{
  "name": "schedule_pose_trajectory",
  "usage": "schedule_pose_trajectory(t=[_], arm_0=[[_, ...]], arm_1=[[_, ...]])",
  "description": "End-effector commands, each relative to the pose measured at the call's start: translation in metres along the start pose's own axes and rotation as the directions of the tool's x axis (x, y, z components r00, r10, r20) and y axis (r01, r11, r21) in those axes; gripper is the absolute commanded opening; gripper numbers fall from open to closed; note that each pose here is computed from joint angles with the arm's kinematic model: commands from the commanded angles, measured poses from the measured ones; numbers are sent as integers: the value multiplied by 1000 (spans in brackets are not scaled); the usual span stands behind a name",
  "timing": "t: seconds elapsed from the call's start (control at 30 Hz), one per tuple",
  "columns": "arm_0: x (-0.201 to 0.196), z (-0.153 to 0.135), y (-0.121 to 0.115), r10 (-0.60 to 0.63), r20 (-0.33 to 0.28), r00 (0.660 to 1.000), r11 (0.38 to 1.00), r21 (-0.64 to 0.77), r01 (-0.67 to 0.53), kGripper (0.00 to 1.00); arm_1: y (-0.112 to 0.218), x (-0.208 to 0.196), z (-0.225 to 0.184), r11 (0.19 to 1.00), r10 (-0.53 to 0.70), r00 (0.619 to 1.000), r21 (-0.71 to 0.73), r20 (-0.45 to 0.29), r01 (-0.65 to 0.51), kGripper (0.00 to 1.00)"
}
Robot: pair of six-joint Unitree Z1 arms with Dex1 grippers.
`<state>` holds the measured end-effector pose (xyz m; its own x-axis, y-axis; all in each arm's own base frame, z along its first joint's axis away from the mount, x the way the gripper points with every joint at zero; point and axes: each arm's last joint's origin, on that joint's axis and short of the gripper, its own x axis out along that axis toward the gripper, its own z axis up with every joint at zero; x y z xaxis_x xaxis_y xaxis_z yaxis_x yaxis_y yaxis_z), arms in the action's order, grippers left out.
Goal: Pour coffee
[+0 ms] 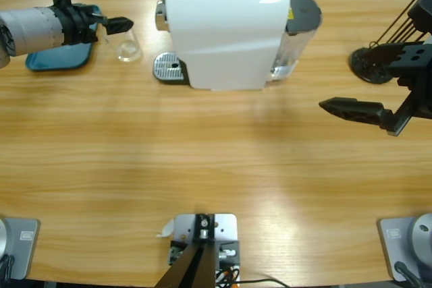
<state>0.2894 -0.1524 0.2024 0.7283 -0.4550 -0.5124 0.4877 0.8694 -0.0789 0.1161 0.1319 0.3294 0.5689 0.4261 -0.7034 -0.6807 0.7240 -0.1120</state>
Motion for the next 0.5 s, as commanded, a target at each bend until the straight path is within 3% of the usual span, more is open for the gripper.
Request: schedule_pose_trajectory(t=[0.03, 0.5], arm_0=[[20, -15, 7, 3, -60, 998, 999, -36, -5, 996], [35, -28, 11, -2, -113, 994, 998, -56, -5, 996]], arm_1=[[-5, -1, -11, 1000, 4, 1000, 1, -5, -4, 991], [-9, 0, -12, 1000, -3, 1000, -1, -14, 3, 991]])
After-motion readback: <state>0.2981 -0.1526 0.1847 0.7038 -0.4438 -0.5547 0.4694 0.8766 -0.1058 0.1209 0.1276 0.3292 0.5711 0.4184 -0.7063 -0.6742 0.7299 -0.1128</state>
